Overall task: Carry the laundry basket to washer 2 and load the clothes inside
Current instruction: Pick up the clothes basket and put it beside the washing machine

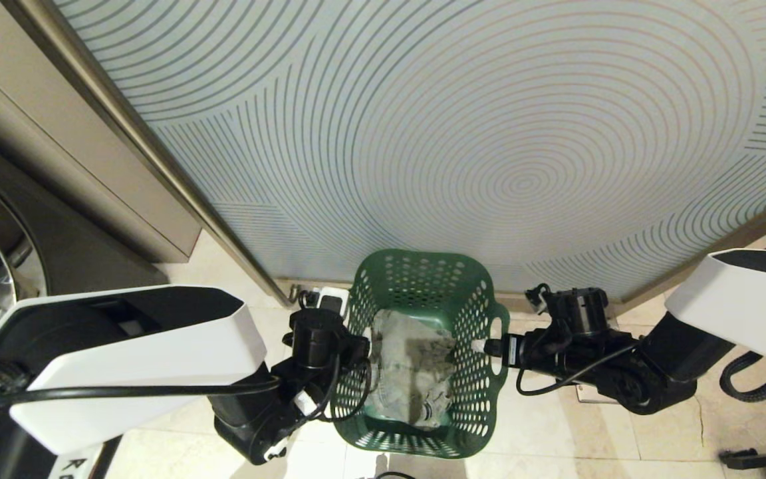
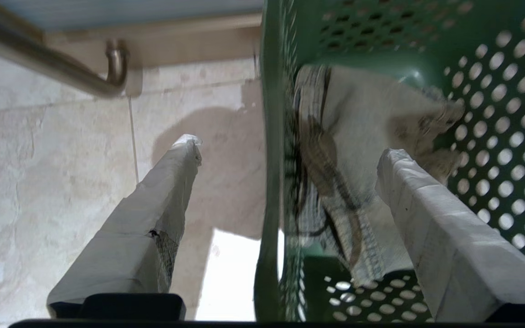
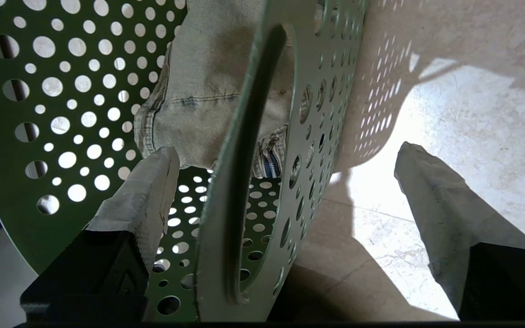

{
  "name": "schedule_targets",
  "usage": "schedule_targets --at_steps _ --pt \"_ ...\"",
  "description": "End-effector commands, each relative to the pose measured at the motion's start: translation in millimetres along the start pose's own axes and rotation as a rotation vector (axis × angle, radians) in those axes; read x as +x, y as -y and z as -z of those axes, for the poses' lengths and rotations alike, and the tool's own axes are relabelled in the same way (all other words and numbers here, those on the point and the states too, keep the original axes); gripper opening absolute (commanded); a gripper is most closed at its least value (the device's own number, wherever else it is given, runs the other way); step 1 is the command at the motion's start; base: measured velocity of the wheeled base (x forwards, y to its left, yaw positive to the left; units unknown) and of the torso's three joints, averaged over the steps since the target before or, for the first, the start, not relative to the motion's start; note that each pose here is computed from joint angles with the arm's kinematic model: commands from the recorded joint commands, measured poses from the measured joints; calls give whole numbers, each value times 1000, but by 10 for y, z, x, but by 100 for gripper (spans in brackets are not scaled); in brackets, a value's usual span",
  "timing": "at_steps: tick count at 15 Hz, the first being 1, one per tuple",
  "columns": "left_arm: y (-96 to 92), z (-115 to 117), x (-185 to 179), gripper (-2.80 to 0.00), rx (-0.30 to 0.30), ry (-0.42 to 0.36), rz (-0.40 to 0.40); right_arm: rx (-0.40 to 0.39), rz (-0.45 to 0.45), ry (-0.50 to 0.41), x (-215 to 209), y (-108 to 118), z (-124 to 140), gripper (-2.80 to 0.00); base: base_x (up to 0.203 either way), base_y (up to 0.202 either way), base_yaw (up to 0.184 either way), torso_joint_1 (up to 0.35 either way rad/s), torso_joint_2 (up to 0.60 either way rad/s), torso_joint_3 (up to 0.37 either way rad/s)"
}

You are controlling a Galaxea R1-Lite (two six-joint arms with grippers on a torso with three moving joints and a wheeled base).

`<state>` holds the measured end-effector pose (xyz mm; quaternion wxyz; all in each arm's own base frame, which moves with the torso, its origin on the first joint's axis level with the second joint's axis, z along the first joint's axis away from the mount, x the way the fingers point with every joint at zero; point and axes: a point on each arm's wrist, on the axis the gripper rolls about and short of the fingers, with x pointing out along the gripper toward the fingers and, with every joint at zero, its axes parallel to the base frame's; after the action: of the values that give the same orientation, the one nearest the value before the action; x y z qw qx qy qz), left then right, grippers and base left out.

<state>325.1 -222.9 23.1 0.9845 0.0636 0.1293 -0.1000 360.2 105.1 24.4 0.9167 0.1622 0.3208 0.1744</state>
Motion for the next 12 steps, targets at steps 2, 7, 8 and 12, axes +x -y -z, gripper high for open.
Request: schedule_targets --at_steps 2,7,8,12 --pt "-9 -104 3 0 -15 34 -5 3 2 -8 38 21 35 0 0 0 0 0 0 0" --pt "-60 23 92 0 -1 -7 -26 -2 -3 -16 132 36 63 0 0 0 0 0 0 0" --pt "-67 63 131 0 3 -17 -31 -1 -4 -24 173 33 89 0 0 0 0 0 0 0" --pt "-50 200 223 0 20 -63 -35 4 4 -47 240 72 164 0 0 0 0 0 0 0"
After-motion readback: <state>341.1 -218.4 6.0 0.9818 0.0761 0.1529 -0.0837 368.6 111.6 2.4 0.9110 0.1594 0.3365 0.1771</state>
